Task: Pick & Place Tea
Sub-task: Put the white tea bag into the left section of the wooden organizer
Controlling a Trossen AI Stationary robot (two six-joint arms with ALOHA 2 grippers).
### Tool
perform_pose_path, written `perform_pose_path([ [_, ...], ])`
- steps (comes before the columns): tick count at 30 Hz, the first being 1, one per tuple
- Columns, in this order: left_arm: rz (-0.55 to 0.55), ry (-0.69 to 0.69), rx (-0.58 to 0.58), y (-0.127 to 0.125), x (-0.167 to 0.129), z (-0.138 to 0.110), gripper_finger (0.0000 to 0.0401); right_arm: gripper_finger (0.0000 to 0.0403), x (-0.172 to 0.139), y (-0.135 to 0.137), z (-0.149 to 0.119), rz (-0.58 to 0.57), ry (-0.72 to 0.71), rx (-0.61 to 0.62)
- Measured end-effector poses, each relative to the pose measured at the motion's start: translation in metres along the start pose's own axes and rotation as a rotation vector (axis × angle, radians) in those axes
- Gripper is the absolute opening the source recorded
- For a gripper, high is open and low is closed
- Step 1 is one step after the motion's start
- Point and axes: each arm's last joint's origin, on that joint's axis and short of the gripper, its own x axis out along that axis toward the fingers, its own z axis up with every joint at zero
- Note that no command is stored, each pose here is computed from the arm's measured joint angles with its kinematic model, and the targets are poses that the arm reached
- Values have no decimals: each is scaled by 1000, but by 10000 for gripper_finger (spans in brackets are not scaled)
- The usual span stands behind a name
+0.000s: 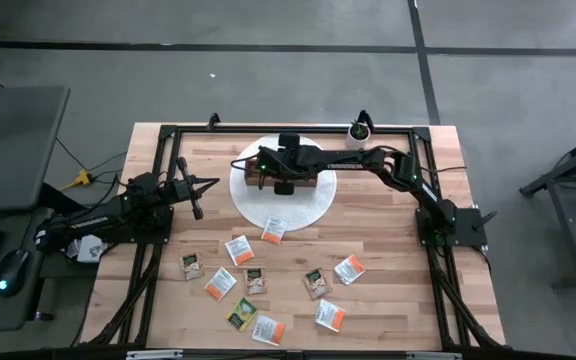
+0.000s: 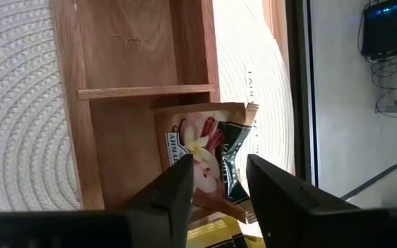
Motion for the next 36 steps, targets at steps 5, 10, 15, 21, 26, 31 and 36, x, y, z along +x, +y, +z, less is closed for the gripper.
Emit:
perform_pose_path([
  [5, 0, 0, 0, 0, 0, 0, 1, 164, 0, 0, 0, 1, -1, 1],
  [10, 0, 0, 0, 0, 0, 0, 1, 193, -4, -1, 0, -4, -4, 3],
  [15, 0, 0, 0, 0, 0, 0, 1, 204, -19, -7, 3, -21, -35, 22],
  [21, 0, 0, 0, 0, 0, 0, 1, 205, -43, -9, 1, 29, -31, 75],
  [26, -1, 0, 0, 0, 0, 0, 1, 206, -70, -4, -5, 157, -5, 137],
  [31, -1, 0, 0, 0, 0, 0, 1, 207, -91, 5, -7, 351, -6, 192],
  [36, 0, 0, 0, 0, 0, 0, 1, 207, -95, 23, -1, 491, -36, 219],
])
